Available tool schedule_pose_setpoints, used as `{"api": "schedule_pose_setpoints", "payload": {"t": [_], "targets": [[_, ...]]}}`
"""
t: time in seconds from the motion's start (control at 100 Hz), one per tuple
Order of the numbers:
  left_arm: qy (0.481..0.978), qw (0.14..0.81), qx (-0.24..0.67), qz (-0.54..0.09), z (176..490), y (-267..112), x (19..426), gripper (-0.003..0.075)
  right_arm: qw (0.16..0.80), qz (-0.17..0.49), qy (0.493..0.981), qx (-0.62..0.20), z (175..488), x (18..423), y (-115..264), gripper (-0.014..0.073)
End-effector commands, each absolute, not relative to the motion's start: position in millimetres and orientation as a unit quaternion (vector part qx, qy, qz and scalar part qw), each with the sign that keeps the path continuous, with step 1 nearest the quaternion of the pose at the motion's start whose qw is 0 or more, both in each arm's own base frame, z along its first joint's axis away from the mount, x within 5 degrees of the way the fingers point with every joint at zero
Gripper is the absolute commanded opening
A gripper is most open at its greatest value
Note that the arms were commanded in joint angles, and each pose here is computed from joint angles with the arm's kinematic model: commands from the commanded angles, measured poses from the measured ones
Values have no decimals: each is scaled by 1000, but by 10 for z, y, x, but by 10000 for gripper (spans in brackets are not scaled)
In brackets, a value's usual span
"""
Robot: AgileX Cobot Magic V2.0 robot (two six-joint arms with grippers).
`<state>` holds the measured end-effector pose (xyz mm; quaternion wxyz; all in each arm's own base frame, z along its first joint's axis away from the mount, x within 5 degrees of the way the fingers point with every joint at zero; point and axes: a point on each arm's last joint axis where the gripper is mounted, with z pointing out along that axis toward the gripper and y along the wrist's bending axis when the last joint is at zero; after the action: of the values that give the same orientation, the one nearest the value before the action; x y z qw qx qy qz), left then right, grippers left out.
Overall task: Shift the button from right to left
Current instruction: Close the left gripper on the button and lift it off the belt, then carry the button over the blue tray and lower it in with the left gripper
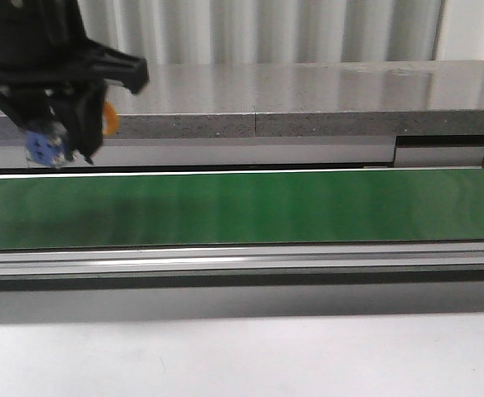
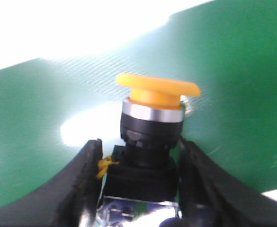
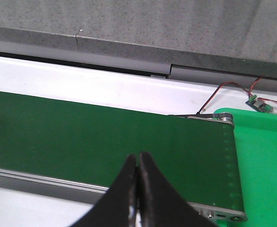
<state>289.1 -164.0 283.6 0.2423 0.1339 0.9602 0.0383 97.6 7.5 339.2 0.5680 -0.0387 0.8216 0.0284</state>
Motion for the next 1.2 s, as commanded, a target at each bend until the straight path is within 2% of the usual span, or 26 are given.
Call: {"api": "schedule_pose_setpoints", "payload": {"t": [0.0, 0.18, 0.36, 0.55, 0.71, 0.8, 1.19], "targets": [[943, 308, 108, 57, 3319, -1344, 2795, -20, 608, 21, 793, -35, 3536, 986, 62, -67], [935, 341, 44, 87, 3646, -749, 2725, -20, 608, 21, 793, -35, 3536, 986, 62, -67], [941, 315, -21, 122, 3599, -109, 2777, -20, 608, 21, 793, -35, 3536, 986, 62, -67], [945, 303, -65, 108, 3288, 440, 2780, -20, 608, 21, 793, -35, 3536, 986, 62, -67], [945, 278, -106, 134, 3047, 905, 2764, -20, 608, 21, 793, -35, 3536, 986, 62, -67], [941, 282, -138, 129, 2945, 1093, 2818, -20, 608, 21, 793, -35, 3536, 986, 62, -67], [956, 244, -120, 106, 2253, 1271, 3221, -20, 608, 21, 793, -35, 3536, 986, 62, -67]]}}
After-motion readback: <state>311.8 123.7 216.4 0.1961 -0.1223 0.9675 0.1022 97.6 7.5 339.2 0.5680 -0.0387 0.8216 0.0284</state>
